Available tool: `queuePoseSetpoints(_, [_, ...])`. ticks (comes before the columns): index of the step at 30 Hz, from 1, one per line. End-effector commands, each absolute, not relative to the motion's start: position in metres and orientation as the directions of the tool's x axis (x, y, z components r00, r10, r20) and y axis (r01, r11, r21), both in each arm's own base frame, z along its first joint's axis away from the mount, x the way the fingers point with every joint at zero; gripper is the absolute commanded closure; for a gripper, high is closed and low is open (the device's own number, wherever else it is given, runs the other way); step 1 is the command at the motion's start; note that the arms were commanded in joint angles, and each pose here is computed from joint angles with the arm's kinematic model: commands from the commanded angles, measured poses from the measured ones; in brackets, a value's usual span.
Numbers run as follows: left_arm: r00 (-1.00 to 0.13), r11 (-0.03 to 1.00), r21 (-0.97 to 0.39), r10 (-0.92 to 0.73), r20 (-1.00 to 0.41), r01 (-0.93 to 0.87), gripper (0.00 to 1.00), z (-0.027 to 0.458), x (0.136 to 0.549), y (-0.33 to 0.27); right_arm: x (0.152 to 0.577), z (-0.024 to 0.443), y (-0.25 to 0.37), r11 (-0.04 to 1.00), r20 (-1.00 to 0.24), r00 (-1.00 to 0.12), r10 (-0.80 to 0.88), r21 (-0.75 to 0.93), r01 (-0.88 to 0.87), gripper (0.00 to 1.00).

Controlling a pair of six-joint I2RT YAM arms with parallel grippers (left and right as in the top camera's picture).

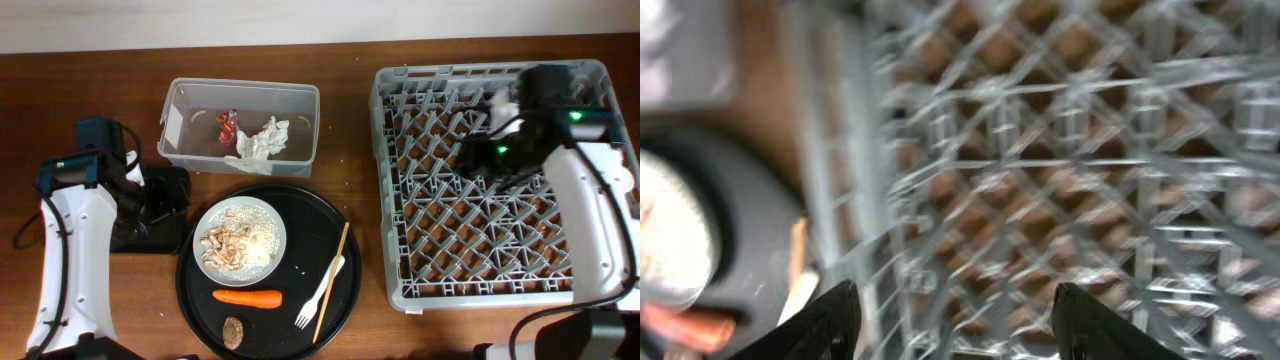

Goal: Sort waste into correct bins and load items into the dishwasher rack
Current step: 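Release the white bowl and lift the right gripper, then reach the left gripper to the white plate rim and grasp it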

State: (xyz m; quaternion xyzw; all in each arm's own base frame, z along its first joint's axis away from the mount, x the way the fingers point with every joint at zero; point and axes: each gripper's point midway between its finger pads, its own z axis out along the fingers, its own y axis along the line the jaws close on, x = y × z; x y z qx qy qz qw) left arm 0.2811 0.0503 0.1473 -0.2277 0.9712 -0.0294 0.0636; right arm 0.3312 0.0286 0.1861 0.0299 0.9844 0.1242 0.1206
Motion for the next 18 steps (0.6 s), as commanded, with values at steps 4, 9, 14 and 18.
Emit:
queuePoseSetpoints(4, [-0.892, 0.898, -0.095, -0.439, -0.106, -0.430, 0.01, 0.146, 0.281, 0.049, 0.295, 0.191, 0.144, 0.915, -0.208, -0.959, -0.195, 0.314, -0.254, 0.35])
queuePoseSetpoints(9, [-0.945, 0.950, -0.099, -0.308, -0.115, -0.297, 0.01, 0.146, 0.287, 0.012, 0.290, 0.182, 0.120, 0.993, -0.160, -0.986, 0.040, 0.113, 0.022, 0.30])
queuePoseSetpoints(14, [-0.987, 0.993, -0.110, 0.016, -0.161, 0.034, 0.01, 0.143, 0.292, -0.087, 0.294, 0.202, 0.062, 0.973, -0.199, -0.956, 0.215, 0.126, 0.193, 0.25])
queuePoseSetpoints(18, [-0.982, 0.982, -0.103, 0.147, -0.115, 0.159, 0.01, 0.122, 0.283, -0.135, 0.286, 0.203, 0.021, 0.963, -0.175, -0.949, 0.264, 0.098, 0.250, 0.25])
